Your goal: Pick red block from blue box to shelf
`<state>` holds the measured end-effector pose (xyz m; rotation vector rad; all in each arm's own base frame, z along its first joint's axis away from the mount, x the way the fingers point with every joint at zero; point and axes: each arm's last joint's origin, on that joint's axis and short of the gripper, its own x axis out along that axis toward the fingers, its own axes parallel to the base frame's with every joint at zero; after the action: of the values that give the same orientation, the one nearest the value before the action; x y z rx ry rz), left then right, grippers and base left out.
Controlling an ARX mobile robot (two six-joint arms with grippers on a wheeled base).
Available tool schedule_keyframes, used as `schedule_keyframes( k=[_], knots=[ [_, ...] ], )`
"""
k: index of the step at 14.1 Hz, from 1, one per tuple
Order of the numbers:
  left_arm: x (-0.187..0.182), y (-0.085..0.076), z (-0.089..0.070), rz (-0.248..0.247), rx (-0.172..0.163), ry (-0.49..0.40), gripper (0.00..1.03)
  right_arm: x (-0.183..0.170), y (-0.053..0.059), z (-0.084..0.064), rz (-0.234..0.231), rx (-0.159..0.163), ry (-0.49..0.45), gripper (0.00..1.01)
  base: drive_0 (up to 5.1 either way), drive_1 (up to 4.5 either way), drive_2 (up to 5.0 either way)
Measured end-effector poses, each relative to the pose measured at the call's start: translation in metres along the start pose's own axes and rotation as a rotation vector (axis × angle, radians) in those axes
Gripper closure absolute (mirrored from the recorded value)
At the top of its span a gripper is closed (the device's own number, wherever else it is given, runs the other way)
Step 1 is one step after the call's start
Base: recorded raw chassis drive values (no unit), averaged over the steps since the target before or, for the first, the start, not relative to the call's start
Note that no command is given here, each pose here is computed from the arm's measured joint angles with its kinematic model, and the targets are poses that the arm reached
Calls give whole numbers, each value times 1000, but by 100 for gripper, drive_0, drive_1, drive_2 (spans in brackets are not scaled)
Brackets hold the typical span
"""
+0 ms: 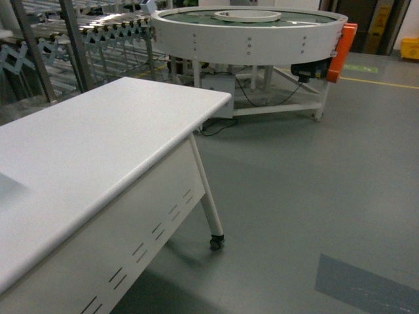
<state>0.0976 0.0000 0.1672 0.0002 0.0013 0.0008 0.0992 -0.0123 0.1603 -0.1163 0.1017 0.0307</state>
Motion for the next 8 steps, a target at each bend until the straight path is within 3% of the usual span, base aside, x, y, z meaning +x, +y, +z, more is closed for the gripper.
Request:
schedule_keyframes(
  k=[8],
  knots=[
    [0, 0, 0, 0, 0, 0, 5, 0, 0, 0, 1, 0, 0, 72, -173, -173, -173]
  ],
)
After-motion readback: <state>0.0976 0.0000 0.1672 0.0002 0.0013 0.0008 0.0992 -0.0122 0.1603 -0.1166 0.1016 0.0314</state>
